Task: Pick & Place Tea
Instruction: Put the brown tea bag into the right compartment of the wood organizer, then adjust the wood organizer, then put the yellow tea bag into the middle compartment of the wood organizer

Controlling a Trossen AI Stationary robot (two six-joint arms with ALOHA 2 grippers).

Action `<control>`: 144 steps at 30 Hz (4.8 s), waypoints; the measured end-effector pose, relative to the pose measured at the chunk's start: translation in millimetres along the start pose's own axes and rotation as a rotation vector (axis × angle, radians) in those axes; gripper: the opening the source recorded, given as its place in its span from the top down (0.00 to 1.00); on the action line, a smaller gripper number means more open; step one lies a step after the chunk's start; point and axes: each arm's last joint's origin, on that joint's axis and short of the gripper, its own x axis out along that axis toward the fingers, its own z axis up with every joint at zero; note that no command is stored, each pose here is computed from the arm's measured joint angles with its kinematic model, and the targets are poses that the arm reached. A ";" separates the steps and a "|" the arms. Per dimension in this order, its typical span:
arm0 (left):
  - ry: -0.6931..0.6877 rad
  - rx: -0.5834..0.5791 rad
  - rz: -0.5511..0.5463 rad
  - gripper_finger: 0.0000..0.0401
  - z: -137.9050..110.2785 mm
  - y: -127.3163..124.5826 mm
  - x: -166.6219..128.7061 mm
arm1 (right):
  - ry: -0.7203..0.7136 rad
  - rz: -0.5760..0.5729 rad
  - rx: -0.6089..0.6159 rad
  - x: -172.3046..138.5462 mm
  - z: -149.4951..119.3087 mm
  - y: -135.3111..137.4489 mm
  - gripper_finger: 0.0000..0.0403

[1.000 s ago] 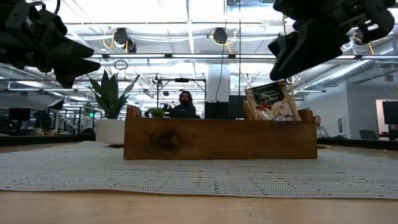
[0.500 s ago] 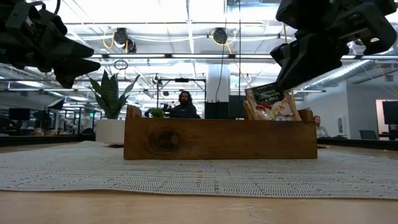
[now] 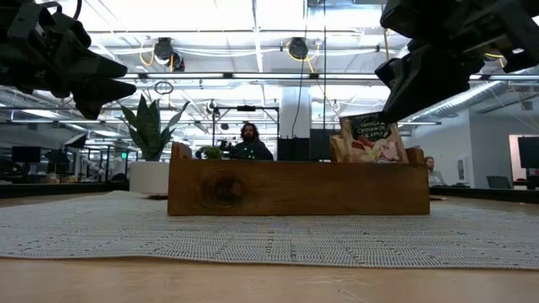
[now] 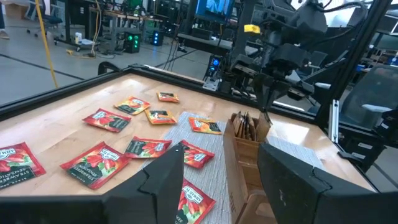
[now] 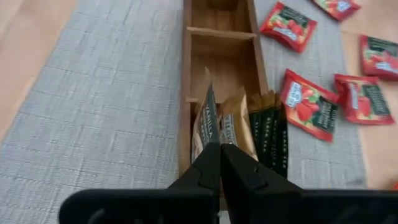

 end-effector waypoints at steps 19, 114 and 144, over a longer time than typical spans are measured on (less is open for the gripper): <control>0.000 0.000 0.000 0.49 0.0 0.0 0.0 | -0.080 -0.007 0.151 12.8 -36.9 5.5 1.00; 0.002 0.001 0.001 0.49 -0.1 0.1 0.0 | 0.361 -0.379 0.651 -22.3 -84.1 -186.1 0.40; 0.002 0.001 0.001 0.49 -0.1 0.0 0.0 | 0.816 -0.441 0.636 11.9 -125.8 -182.2 0.88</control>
